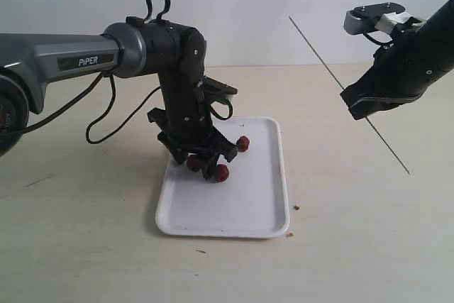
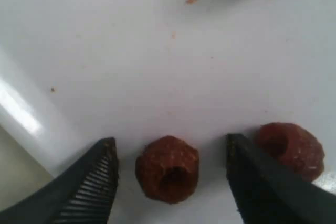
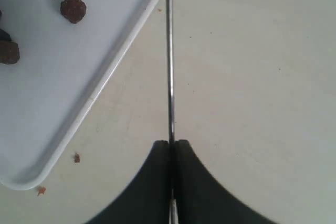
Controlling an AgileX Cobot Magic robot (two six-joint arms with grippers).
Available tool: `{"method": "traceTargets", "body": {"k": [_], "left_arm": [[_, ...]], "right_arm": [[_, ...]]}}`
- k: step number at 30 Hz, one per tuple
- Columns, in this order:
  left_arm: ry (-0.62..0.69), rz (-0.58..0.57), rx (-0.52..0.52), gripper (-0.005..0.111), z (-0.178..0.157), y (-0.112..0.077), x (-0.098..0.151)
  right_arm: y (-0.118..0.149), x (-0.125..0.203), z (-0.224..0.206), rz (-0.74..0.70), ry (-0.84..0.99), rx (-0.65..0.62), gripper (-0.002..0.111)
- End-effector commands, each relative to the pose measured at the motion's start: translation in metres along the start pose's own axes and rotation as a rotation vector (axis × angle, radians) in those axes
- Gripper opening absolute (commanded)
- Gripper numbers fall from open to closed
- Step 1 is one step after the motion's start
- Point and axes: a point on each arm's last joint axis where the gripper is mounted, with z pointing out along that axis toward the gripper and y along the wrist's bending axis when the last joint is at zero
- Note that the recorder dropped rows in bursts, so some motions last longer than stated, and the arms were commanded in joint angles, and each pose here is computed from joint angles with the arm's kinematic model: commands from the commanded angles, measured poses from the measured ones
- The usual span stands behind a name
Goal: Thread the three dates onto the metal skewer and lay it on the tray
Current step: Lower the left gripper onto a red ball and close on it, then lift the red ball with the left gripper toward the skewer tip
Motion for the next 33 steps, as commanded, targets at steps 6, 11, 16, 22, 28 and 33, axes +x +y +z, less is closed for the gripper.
{"method": "traceTargets", "body": {"k": [6, 11, 16, 22, 28, 33], "left_arm": [[0.049, -0.007, 0.000, 0.034, 0.004, 0.001, 0.004], [0.051, -0.007, 0.000, 0.026, 0.004, 0.001, 0.004], [0.041, -0.007, 0.000, 0.026, 0.000, 0.000, 0.003], [-0.036, -0.027, -0.002, 0.026, -0.033, 0.008, 0.002], [-0.186, -0.123, 0.137, 0.026, -0.084, 0.033, 0.005], [-0.276, -0.167, 0.428, 0.026, -0.112, 0.060, 0.014]], "right_arm": [[-0.001, 0.001, 0.001, 0.004, -0.005, -0.003, 0.000], [-0.001, 0.001, 0.001, 0.004, -0.005, -0.003, 0.000], [-0.001, 0.001, 0.001, 0.004, -0.005, -0.003, 0.000], [-0.001, 0.001, 0.001, 0.004, -0.005, -0.003, 0.000], [0.002, 0.001, 0.003, -0.008, 0.005, -0.038, 0.000], [0.006, 0.006, 0.016, -0.073, 0.054, -0.134, 0.000]]}}
